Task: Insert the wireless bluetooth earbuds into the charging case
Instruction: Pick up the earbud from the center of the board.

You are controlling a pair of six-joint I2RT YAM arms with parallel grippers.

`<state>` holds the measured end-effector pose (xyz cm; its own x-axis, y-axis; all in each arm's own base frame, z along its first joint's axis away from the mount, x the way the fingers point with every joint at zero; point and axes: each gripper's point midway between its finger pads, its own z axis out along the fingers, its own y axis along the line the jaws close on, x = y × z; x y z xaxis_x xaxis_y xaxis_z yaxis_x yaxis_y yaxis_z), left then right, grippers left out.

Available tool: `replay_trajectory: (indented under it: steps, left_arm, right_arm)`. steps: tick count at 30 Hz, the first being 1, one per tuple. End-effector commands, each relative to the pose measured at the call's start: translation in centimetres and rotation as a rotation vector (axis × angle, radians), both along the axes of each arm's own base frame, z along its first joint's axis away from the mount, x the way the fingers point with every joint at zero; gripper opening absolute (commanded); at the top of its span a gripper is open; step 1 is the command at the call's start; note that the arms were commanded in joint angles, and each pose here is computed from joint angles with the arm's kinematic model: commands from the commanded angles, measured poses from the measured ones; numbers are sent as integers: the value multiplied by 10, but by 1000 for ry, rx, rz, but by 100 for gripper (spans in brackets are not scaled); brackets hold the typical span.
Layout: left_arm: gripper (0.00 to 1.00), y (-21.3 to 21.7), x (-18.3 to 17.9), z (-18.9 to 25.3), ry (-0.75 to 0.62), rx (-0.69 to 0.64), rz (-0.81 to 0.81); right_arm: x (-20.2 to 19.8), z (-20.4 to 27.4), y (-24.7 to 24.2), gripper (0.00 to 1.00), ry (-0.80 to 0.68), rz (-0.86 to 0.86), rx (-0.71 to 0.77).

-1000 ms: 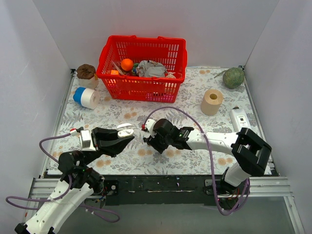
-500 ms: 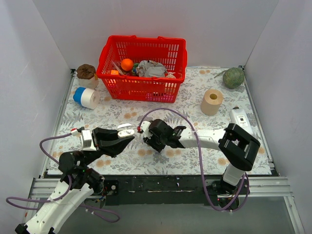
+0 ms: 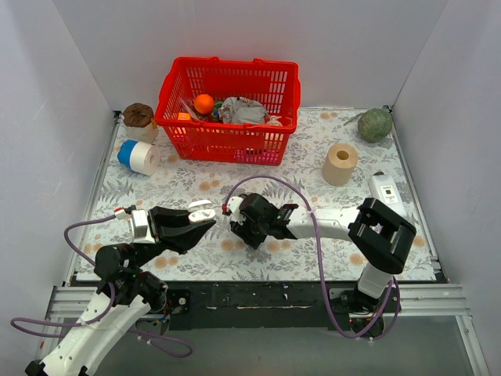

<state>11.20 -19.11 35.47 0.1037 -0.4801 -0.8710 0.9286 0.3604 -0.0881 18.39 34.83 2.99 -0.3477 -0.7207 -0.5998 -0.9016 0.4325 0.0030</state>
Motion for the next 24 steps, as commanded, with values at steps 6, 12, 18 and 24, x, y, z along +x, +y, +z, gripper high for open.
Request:
replay_trajectory:
  steps: [6, 12, 18, 24]
  left_arm:
    - [0, 1, 0, -2, 12, -9, 4]
    - [0, 3, -1, -2, 12, -17, 3]
    - [0, 3, -1, 0, 12, -20, 3]
    - [0, 2, 0, -1, 16, -17, 5]
  right_arm:
    - [-17, 6, 0, 57, 79, -29, 60]
    - [-21, 14, -1, 59, 91, -55, 101]
    - [1, 55, -1, 69, -13, -171, 204]
    - [14, 94, -20, 65, -107, -293, 272]
